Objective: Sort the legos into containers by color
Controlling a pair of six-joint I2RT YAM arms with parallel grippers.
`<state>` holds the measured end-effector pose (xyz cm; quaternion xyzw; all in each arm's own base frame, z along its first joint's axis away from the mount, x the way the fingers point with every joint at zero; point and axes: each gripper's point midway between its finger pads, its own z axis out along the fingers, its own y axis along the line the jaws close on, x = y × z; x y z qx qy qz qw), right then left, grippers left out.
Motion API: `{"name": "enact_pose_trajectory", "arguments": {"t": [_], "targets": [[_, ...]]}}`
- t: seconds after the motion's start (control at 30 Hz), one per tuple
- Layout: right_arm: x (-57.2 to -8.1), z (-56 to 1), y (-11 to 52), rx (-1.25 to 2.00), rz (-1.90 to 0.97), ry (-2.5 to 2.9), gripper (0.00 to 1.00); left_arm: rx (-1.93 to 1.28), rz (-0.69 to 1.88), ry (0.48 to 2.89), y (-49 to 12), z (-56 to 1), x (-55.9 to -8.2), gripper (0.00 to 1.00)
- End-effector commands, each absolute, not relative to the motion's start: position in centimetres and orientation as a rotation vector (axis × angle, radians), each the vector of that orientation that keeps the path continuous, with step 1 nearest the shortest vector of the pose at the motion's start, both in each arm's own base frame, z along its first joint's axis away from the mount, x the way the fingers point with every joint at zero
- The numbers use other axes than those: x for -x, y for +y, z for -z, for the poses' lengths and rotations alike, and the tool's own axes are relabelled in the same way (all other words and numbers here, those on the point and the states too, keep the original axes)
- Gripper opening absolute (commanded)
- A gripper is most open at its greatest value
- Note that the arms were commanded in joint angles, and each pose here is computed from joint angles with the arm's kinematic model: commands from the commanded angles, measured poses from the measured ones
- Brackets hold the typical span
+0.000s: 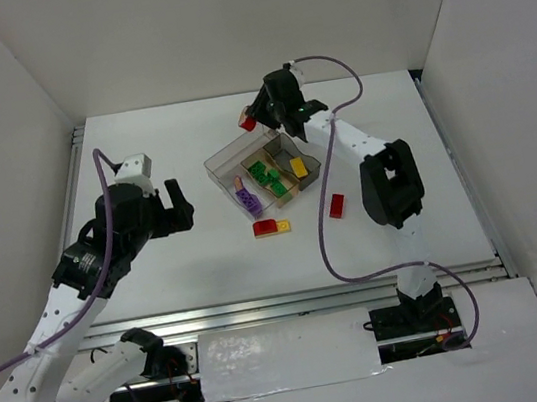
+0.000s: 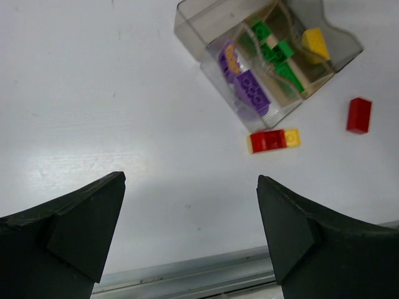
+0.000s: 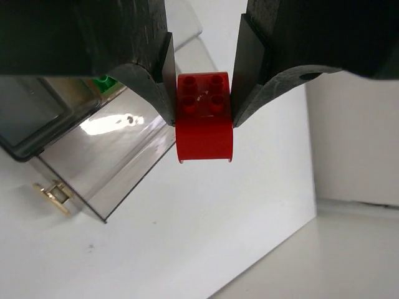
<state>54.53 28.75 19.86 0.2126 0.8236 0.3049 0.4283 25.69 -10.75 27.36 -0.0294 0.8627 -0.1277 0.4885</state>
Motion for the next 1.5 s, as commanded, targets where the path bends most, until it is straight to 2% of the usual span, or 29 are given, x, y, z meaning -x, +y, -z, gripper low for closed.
{"name": "enact_pose_trajectory", "arguments": {"t": [0.0, 0.17, 0.23, 0.27, 0.3, 0.37, 0.4, 0.43, 0.47, 0.5, 0.63, 0.73, 0.8, 0.97, 1.07, 1.2, 1.37, 1.47], "targets": [[-55.9, -18.6, 28.3, -0.593, -0.635, 2.092, 0.10, 0.041, 0.251, 2.096, -9.6, -25.8, -25.3, 0.99], [-56.0, -18.4, 28.5, -0.588, -0.636, 2.071, 0.11, 0.030, 0.236, 2.096, -9.4, -25.2, -25.4, 0.99], [-55.8, -18.3, 28.7, -0.576, -0.648, 2.069, 0.18, 0.025, 0.226, 2.108, -9.2, -24.9, -25.6, 1.00], [-55.8, -17.8, 29.1, -0.563, -0.652, 2.083, 0.25, 0.018, 0.238, 2.115, -9.3, -24.8, -25.6, 1.00], [-55.8, -17.6, 29.2, -0.553, -0.644, 2.091, 0.44, 0.013, 0.240, 2.119, -9.3, -24.6, -25.7, 1.00], [-56.1, -17.2, 29.7, -0.531, -0.647, 2.108, 0.60, 0.017, 0.242, 2.122, -9.2, -24.5, -25.8, 1.00], [-56.2, -17.1, 29.7, -0.521, -0.639, 2.113, 0.73, 0.010, 0.246, 2.119, -9.2, -24.6, -25.8, 1.00], [-56.2, -17.2, 29.8, -0.515, -0.637, 2.112, 0.77, 0.016, 0.242, 2.118, -9.0, -24.6, -25.8, 1.00], [-56.3, -17.4, 29.7, -0.511, -0.637, 2.107, 0.92, 0.017, 0.244, 2.117, -9.0, -24.6, -25.8, 0.99], [-56.3, -17.5, 29.9, -0.498, -0.642, 2.107, 0.99, 0.012, 0.246, 2.116, -9.0, -24.6, -25.8, 0.99], [-55.7, -20.4, 28.7, -0.486, -0.602, 2.069, 1.00, 0.023, 0.236, 2.119, -8.8, -24.5, -25.9, 0.99], [-52.8, -23.2, 24.9, -0.496, -0.483, 2.022, 1.00, 0.030, 0.229, 2.121, -8.7, -24.4, -25.9, 1.00], [-48.8, -23.6, 21.6, -0.515, -0.390, 2.036, 1.00, 0.043, 0.225, 2.118, -8.5, -24.5, -25.9, 1.00], [-38.0, -17.4, 13.4, -0.608, -0.101, 2.180, 1.00, 0.091, 0.201, 2.114, -7.6, -24.5, -26.1, 0.99], [-33.6, -14.0, 10.7, -0.634, 0.003, 2.248, 1.00, 0.093, 0.206, 2.120, -7.6, -24.4, -26.1, 1.00], [-31.7, -10.5, 11.2, -0.540, -0.047, 2.374, 0.98, 0.092, 0.208, 2.127, -7.7, -24.3, -26.2, 0.99], [-31.5, -6.8, 10.5, -0.527, 0.070, 2.502, 0.96, 0.099, 0.204, 2.128, -7.5, -24.1, -25.9, 1.00], [-31.6, -5.4, 11.2, -0.513, -0.012, 2.546, 0.94, 0.103, 0.198, 2.123, -7.4, -24.2, -25.9, 1.00]]}}
